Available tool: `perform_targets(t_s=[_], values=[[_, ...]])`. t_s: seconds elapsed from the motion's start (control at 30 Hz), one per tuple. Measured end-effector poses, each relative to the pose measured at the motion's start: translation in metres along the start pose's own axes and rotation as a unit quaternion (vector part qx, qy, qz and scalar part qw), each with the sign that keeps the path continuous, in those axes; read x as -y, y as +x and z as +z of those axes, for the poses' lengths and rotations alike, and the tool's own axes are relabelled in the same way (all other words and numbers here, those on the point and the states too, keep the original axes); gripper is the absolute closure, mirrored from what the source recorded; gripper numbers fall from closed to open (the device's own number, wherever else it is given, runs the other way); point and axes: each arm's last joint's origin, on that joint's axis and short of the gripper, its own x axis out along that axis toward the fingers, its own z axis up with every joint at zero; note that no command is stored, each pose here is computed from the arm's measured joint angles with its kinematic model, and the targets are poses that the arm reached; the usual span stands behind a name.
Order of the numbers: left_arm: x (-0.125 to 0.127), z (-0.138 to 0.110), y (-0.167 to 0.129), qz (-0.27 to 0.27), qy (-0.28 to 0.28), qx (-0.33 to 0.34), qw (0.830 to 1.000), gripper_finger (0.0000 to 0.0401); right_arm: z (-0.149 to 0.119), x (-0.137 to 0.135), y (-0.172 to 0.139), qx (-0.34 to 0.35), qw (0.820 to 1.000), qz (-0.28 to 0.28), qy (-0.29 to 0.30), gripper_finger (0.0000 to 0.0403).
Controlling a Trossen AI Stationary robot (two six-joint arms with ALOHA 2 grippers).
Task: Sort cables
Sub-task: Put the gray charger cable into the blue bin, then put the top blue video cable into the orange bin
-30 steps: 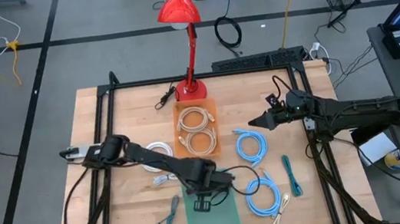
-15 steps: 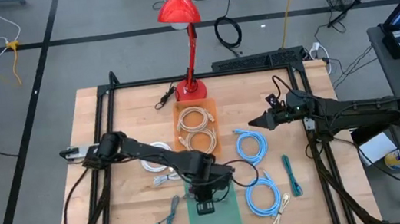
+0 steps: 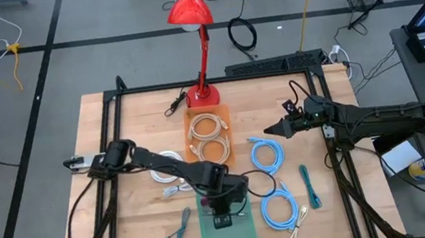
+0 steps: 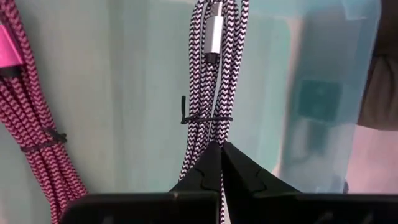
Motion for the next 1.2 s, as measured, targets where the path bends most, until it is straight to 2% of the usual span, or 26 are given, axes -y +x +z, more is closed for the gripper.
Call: perform_targets(t_s=[0.37, 0.57, 0.73, 0.9, 1.07, 1.2], values=[[-0.022, 0.005, 0.008, -0.01, -0.026, 0.039, 0.999, 0.0401, 0.0, 0.0, 0.0, 0.0, 1.0, 0.0, 0.0, 0.0373], [-0.035, 0.002, 0.011, -0.008, -0.046, 0.033, 0.998, 0.0401, 0.0, 0.0, 0.0, 0.0, 1.0, 0.0, 0.0, 0.0373], [-0.037, 0.001, 0.011, -0.007, -0.047, 0.031, 0.998, 0.0388, 0.0, 0.0, 0.0, 0.0, 1.0, 0.0, 0.0, 0.0373], [-0.039, 0.0, 0.011, 0.019, -0.056, 0.034, 0.998, 0.0358, 0.0, 0.0, 0.0, 0.0, 1.0, 0.0, 0.0, 0.0373], [-0.041, -0.003, 0.011, 0.039, -0.074, 0.025, 0.996, 0.0288, 0.0, 0.0, 0.0, 0.0, 1.0, 0.0, 0.0, 0.0373], [-0.033, 0.0, 0.005, 0.029, -0.032, 0.034, 0.998, 0.0237, 0.0, 0.0, 0.0, 0.0, 1.0, -0.001, 0.0, 0.0373]])
